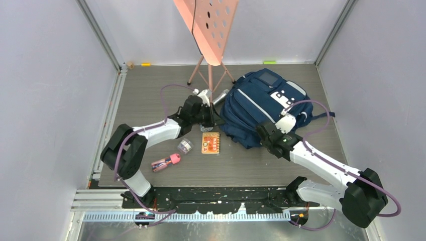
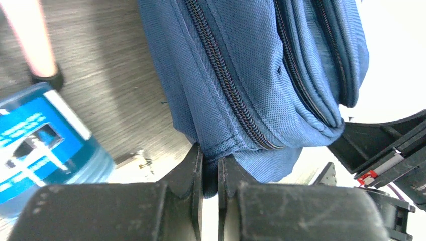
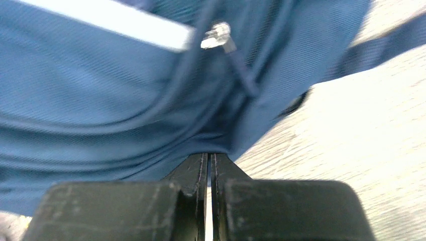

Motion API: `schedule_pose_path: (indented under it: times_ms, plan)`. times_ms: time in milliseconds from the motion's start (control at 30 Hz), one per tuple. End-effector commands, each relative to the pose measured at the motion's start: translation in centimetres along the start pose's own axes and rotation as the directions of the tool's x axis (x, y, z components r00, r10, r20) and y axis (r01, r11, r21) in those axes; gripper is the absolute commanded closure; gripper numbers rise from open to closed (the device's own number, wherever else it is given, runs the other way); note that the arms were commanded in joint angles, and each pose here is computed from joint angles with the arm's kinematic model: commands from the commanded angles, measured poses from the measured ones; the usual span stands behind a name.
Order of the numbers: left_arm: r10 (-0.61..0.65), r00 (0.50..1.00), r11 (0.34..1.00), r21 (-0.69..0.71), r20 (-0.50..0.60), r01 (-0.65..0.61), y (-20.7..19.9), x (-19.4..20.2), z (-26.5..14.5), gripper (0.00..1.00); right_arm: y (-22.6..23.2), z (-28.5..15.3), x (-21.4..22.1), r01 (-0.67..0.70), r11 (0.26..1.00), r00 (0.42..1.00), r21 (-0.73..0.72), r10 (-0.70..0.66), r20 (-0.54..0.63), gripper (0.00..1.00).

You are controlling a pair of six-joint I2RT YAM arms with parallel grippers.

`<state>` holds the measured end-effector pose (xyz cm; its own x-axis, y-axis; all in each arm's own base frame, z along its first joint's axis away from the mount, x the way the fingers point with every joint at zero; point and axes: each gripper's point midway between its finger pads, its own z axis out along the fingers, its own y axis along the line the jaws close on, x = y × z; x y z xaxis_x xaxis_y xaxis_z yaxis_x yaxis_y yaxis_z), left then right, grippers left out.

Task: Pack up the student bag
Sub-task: Zip the student bag at the center of the board.

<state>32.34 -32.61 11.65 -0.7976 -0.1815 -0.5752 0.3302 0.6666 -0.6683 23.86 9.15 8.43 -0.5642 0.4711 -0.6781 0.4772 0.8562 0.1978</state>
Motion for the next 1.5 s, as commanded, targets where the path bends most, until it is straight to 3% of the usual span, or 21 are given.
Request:
schedule_pose_path:
  times_ms: [0, 233, 333, 433, 800, 1100, 1467]
  plan:
    - [0.066, 0.97, 0.996, -0.068, 0.232, -0.051, 1.0, -7.5, -3.7, 1.0, -6.5, 0.3, -1.7, 0.023, 0.975, 0.995, 0.222, -0.043, 0.086, 1.0]
    - [0.154, 0.973, 0.988, -0.058, 0.174, -0.146, 1.7, -6.1, -3.3, 0.99, -7.3, -0.9, -3.1, -0.062, 0.982, 0.985, 0.179, 0.032, 0.167, 1.0]
    - [0.235, 0.957, 0.972, -0.042, 0.169, -0.231, 1.0, -5.8, -3.7, 0.91, -7.1, -0.9, -3.0, -0.058, 0.986, 0.985, 0.159, 0.031, 0.169, 1.0]
    - [0.288, 0.941, 0.958, -0.05, 0.177, -0.284, 0.3, -6.0, -4.6, 1.0, -7.2, -0.3, -3.1, -0.056, 0.985, 0.984, 0.162, 0.026, 0.177, 1.0]
    - [0.333, 0.935, 0.942, -0.096, 0.123, -0.322, 1.5, -5.0, -5.2, 1.0, -8.2, 3.4, -4.3, -0.131, 0.97, 0.983, 0.206, 0.1, 0.154, 1.0]
    - [0.392, 0.917, 0.918, -0.102, 0.079, -0.384, 2.2, -4.2, -5.2, 1.0, -10.2, 5.2, -7.6, -0.224, 0.943, 0.964, 0.247, 0.177, 0.199, 1.0]
    - [0.413, 0.91, 0.91, 0.016, 0.05, -0.414, 1.0, -2.7, -4.6, 1.0, -11.6, 5.0, -11.8, -0.265, 0.919, 0.939, 0.291, 0.177, 0.296, 1.0]
